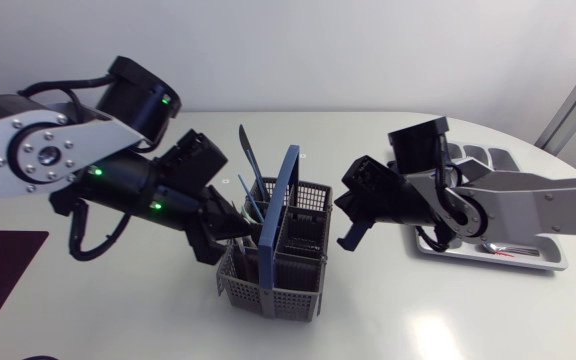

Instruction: Unload the cutlery basket into the drawer organizer.

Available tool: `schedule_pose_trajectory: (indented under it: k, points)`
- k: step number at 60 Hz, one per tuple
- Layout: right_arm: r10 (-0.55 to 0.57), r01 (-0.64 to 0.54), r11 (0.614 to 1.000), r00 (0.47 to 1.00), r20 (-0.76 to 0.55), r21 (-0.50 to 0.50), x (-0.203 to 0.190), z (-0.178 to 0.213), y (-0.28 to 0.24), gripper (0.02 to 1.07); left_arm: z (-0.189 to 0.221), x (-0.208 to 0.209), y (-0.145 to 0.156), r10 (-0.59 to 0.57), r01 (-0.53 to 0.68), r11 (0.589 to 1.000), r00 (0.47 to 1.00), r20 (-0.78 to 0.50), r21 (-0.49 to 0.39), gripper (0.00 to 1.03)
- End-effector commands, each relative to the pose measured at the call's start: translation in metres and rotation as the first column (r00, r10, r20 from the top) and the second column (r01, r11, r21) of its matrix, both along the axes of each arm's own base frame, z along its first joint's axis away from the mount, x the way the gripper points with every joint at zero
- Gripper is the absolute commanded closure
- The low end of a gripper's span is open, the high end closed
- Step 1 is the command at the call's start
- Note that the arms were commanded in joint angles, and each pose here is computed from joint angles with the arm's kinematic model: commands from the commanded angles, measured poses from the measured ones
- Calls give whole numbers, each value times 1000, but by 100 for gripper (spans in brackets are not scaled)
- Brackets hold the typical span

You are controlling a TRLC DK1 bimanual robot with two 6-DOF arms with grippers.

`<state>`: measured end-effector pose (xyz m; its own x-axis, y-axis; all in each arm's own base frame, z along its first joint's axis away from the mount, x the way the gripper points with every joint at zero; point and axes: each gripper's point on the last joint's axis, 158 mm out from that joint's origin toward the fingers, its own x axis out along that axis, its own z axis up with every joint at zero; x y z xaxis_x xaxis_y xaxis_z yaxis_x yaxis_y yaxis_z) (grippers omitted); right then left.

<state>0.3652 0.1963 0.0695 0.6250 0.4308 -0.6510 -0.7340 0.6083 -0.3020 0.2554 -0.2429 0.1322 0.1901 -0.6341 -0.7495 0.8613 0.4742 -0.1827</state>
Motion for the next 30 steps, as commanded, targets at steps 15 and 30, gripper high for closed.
schedule_pose_trajectory:
  k: [15,30]
  points:
    - [-28,29,999,999,-31,26,-22,-7,-24,101,-35,-9,64,4,-10,990,999,44,138,100]
    - [-10,13,999,998,-66,40,-30,-12,-9,101,-82,-26,71,-57,62,975,998,-29,212,100]
